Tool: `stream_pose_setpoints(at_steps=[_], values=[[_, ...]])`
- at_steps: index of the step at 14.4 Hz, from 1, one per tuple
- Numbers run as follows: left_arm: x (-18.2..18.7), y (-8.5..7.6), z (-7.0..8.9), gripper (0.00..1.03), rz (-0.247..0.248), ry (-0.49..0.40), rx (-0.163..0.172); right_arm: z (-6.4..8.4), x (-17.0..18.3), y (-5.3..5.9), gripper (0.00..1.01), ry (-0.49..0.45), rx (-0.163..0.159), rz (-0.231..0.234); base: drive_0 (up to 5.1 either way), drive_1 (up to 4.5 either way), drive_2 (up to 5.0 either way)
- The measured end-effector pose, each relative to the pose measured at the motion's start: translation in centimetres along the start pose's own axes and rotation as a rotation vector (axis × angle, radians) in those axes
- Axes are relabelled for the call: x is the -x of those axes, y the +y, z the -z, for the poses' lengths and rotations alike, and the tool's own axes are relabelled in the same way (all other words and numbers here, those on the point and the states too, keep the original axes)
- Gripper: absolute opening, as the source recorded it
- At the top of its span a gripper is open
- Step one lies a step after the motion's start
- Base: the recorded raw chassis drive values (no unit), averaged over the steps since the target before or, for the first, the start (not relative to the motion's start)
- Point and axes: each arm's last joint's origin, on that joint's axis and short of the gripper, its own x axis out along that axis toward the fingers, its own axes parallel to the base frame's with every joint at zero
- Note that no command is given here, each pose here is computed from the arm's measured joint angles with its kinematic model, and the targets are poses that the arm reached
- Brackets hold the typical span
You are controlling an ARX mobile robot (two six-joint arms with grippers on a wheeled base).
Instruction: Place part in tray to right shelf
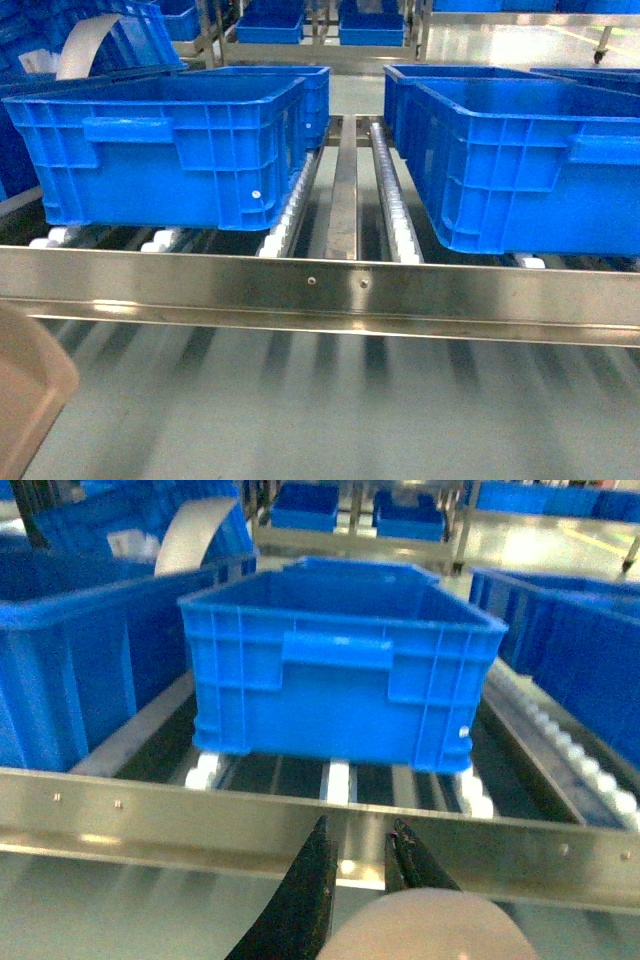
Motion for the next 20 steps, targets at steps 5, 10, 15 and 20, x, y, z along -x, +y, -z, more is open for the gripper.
stream_pose_setpoints(at_steps=[5,10,15,20], values=[[2.7,0.0,1.1,0.12,0.001,-0.011,-0.006,1.6,1.0,1.5,0.02,0.008,-0.008,0.025,0.0,0.00,0.0],[4.3,0.1,2.3,0.12,0.001,-0.010,-0.006,2.6,1.7,2.3,0.02,-0.019,-0.008,0.007,0.0,0.00,0.0],[5.6,0.1,1.8,0.12,-0.001,-0.035,-0.006,3.2,3.0,2.3,0.02,0.010,-0.009,0.007,0.0,0.00,0.0],[6.4,0.1,1.8,0.12,0.002,-0.038,-0.006,3.1,3.0,2.3,0.02,-0.003,-0.011,0.007,0.0,0.00,0.0]])
